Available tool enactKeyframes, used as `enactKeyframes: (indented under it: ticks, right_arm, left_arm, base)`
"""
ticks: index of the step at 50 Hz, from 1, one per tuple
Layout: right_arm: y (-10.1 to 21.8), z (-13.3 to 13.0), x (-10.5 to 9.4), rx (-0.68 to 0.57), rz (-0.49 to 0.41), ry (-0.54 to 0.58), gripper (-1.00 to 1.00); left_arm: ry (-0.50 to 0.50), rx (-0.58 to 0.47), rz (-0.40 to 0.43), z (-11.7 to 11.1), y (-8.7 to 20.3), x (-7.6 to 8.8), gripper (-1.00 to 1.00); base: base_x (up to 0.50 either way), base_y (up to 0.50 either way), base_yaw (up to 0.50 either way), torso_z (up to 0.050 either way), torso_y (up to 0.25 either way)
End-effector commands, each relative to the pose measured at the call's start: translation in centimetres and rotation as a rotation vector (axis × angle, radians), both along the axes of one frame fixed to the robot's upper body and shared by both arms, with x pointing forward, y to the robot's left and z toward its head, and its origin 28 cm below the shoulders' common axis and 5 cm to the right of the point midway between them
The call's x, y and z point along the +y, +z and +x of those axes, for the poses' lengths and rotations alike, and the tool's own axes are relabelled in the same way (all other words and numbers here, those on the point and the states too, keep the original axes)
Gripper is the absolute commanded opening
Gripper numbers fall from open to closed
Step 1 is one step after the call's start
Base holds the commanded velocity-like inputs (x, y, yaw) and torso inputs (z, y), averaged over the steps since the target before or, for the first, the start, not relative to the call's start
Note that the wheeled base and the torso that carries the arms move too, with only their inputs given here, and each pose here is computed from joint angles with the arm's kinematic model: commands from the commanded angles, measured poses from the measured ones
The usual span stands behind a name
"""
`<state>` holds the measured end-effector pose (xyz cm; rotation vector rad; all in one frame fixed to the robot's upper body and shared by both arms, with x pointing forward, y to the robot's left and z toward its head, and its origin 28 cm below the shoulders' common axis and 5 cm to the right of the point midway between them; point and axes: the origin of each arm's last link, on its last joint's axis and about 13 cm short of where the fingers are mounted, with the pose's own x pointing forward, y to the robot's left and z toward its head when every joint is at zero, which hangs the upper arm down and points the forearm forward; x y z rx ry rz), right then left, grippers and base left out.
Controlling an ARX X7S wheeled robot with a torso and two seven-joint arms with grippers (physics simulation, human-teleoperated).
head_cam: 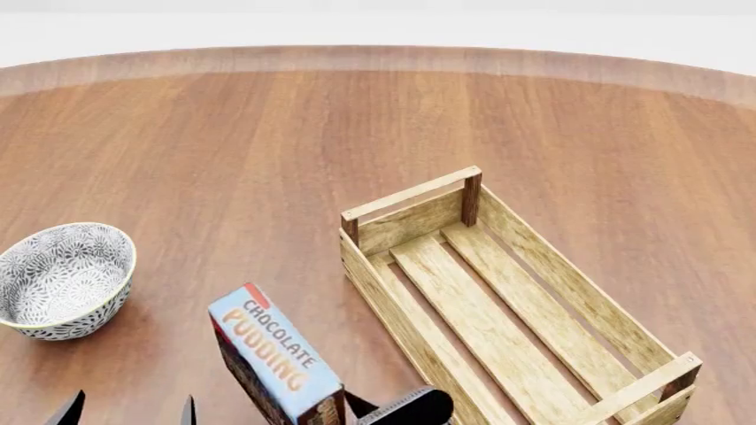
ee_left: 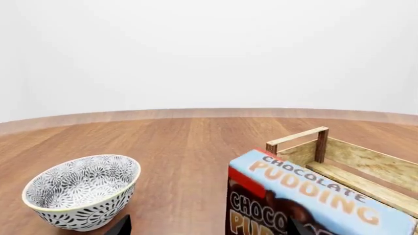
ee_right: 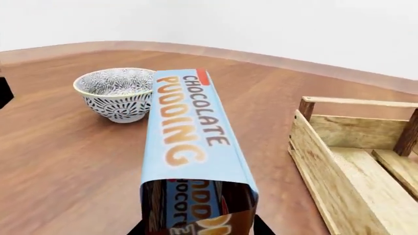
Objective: Pick up the chocolate pudding and put it in the tray.
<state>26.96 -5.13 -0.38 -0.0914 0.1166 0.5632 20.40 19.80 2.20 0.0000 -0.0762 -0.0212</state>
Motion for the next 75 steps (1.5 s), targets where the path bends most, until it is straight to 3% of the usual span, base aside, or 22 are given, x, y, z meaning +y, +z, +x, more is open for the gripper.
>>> enactKeyframes:
  ticks: [1, 33, 75]
  right_arm:
    - [2.6, 1.4, -1.6, -0.076, 0.009, -0.068, -1.00]
    - [3.2, 4.2, -5.7, -0.048, 0.067, -0.282, -1.00]
    - [2.5, 5.9, -9.3, -0.050, -0.007, -0.501, -1.00]
  left_arm:
    - [0.002, 0.001, 0.000, 0.0, 0.0, 0.0, 1.00]
    - [0.004, 0.002, 0.002, 0.1, -0.1, 0.1, 1.00]
    - [0.000, 0.006, 0.004, 0.2, -0.2, -0.1, 1.00]
  base:
    - [0.00, 0.00, 0.00, 0.000, 0.000]
    - [0.00, 0.00, 0.00, 0.000, 0.000]
    - [0.00, 0.00, 0.00, 0.000, 0.000]
